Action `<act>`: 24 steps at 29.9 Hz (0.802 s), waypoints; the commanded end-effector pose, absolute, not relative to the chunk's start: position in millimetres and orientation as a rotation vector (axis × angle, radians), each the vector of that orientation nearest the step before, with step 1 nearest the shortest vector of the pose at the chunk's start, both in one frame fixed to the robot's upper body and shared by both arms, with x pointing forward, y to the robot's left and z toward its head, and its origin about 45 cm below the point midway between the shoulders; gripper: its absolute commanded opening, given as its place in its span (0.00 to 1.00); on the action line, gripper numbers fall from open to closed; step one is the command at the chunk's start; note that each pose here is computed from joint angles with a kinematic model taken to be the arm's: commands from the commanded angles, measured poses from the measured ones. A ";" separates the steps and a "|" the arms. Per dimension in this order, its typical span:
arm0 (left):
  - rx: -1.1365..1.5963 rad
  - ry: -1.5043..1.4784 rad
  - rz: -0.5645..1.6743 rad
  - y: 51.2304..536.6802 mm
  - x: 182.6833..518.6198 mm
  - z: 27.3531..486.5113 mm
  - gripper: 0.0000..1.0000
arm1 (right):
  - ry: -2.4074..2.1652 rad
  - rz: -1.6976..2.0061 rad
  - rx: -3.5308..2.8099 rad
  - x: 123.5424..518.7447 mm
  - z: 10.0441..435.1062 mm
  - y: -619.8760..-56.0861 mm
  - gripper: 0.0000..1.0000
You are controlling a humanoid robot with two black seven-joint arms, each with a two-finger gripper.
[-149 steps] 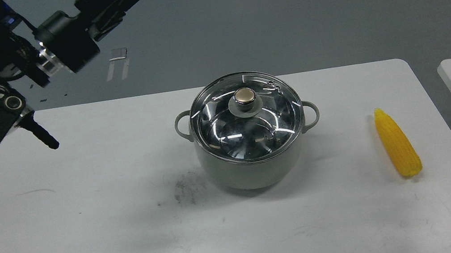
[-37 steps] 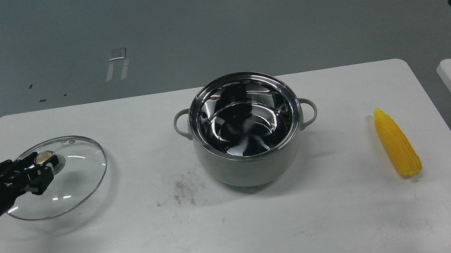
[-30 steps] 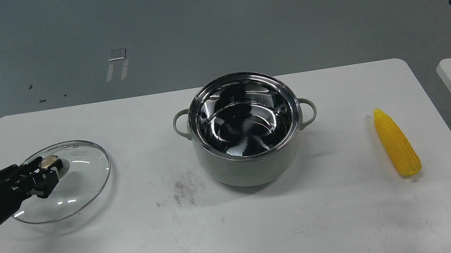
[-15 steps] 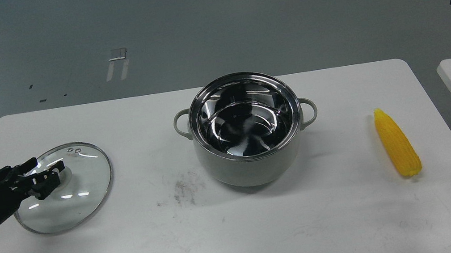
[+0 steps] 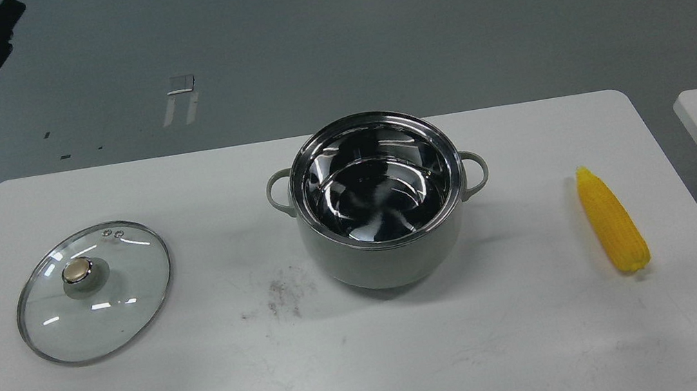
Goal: Open pot and put corn in
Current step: 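Lower the lid onto the table and open the left gripper, then reach the right gripper to the yellow corn cob and grasp it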
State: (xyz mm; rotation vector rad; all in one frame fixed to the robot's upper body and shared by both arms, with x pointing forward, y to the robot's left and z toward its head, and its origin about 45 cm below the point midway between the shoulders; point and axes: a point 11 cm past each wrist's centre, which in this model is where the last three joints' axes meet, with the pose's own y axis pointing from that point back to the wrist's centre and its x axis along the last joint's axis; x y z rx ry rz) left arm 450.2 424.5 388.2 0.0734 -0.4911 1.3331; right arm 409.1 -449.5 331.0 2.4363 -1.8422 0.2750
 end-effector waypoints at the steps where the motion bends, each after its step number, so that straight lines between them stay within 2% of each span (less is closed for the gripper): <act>1: -0.207 -0.331 1.376 416.9 466.7 413.7 0.90 | -1.668 0.409 2.325 408.0 324.8 -436.6 1.00; 6: -0.362 -0.205 1.427 407.2 493.7 400.9 0.95 | -1.328 0.624 2.094 408.7 306.0 -411.3 1.00; 10: -0.414 -0.085 1.371 391.6 504.8 371.4 0.97 | -1.024 0.709 1.939 402.0 267.2 -388.0 1.00; 16: -0.426 -0.048 1.330 375.0 506.3 359.1 0.97 | -0.743 0.663 1.876 382.7 205.8 -366.8 1.00; 24: -0.458 -0.047 1.332 377.6 506.1 364.5 0.97 | -0.552 0.677 1.736 366.1 157.0 -360.1 1.00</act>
